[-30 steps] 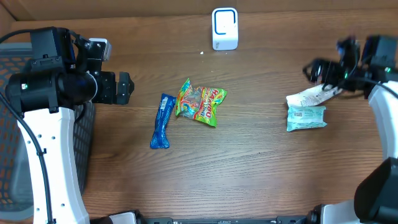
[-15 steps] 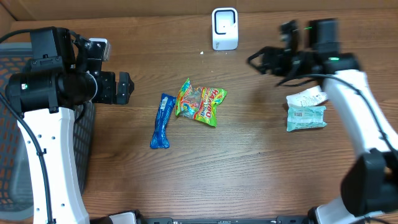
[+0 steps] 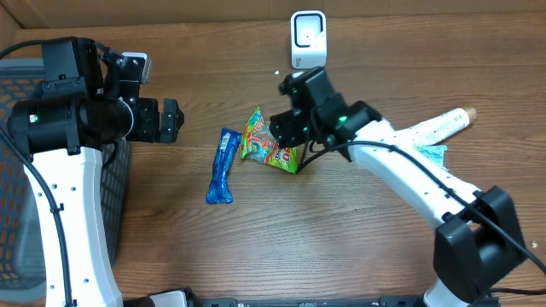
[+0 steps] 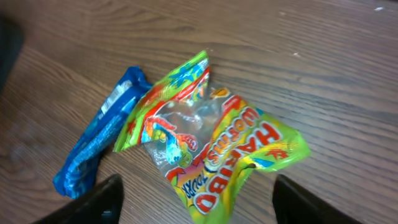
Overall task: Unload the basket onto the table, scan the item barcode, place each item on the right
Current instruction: 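Reach the right gripper to the Haribo bag and close on it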
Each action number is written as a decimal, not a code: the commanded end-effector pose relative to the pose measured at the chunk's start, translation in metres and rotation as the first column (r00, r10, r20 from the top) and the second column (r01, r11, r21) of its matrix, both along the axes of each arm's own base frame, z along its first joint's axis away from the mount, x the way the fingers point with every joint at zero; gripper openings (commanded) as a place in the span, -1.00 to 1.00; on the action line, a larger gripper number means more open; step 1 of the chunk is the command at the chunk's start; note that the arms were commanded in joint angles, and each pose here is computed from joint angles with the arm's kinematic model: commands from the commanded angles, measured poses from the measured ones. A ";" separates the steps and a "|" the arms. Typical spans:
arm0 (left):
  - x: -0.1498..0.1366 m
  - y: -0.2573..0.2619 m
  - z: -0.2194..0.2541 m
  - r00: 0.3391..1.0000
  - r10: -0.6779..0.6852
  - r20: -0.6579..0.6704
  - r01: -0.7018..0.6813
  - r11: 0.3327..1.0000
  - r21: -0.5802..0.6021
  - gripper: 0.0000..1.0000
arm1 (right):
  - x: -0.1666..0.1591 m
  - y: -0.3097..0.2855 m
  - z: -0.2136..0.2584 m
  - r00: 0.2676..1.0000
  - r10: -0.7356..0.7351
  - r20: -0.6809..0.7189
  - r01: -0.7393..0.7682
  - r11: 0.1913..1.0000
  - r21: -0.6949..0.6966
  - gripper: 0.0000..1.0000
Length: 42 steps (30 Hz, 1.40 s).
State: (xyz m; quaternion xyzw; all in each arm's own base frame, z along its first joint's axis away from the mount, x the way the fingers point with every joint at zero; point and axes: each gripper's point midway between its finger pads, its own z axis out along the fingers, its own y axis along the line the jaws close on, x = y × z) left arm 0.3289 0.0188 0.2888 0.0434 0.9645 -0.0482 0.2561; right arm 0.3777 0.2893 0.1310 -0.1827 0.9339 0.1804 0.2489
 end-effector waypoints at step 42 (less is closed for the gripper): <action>0.002 -0.001 0.001 1.000 -0.008 0.007 0.008 1.000 -0.004 1.00 | -0.028 0.006 -0.122 0.813 -0.440 -0.381 0.431 0.895 -0.115 0.12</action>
